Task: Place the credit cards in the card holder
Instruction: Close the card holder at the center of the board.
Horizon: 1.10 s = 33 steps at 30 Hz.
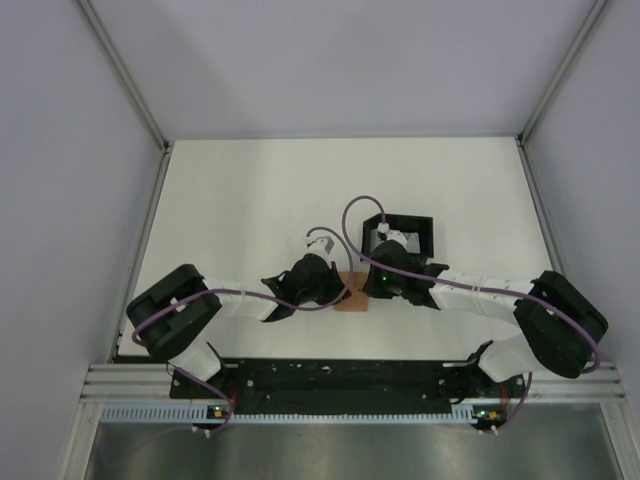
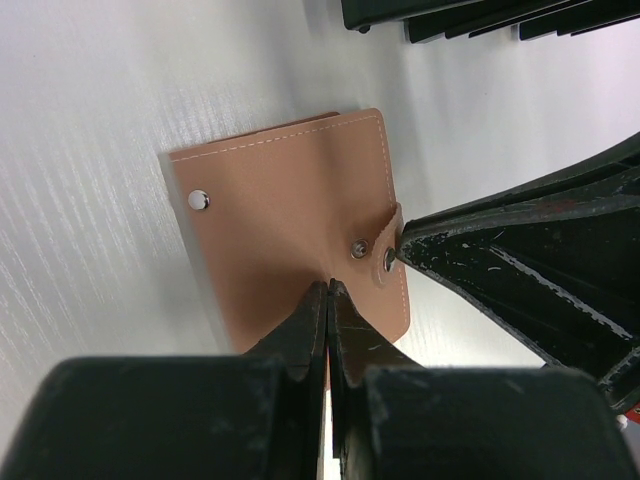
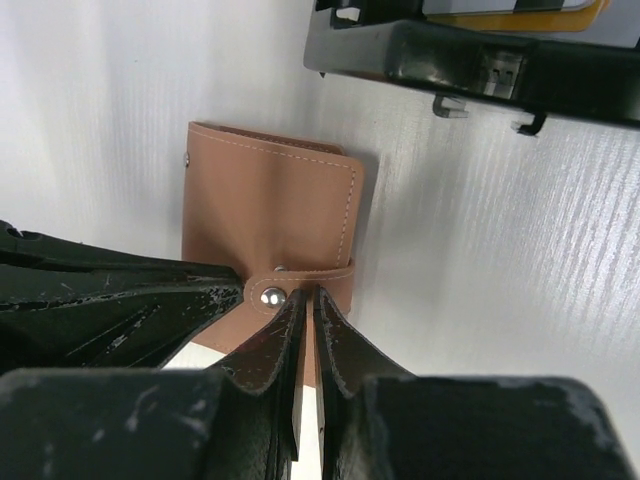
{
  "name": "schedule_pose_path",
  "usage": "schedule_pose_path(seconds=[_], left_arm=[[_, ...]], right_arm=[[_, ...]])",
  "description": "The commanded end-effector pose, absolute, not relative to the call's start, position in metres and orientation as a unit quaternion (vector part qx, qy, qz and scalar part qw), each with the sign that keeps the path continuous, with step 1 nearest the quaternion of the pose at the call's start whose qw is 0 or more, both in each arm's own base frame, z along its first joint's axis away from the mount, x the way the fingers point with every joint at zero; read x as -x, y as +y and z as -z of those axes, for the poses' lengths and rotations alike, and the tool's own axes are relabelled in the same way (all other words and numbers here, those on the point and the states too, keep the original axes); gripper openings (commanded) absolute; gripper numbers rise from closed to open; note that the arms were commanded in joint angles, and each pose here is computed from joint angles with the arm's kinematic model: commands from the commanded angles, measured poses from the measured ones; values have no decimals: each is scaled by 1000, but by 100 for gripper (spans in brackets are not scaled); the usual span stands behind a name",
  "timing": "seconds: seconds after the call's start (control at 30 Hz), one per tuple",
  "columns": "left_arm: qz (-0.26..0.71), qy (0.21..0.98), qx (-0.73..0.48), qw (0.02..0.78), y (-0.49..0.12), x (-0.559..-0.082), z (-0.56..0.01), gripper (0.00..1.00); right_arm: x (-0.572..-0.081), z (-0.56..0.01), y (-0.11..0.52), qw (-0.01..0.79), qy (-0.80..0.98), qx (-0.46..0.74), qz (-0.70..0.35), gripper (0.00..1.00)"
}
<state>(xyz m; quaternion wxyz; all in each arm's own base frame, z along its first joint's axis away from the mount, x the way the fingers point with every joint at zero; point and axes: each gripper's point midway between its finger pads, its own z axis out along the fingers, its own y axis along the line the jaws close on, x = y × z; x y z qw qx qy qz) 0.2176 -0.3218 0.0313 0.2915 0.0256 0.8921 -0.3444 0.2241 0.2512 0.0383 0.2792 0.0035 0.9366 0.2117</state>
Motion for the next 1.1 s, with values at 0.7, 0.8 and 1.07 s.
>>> schedule_pose_path(seconds=[0.7, 0.8, 1.07], left_arm=[[221, 945, -41, 237, -275, -194, 31, 0], [222, 945, -40, 236, -275, -194, 31, 0], [222, 946, -43, 234, -275, -193, 32, 0]], right_arm=[[-241, -53, 276, 291, 922, -2, -254, 7], [-242, -50, 276, 292, 923, -3, -252, 6], [-245, -41, 272, 278, 936, 5, -216, 6]])
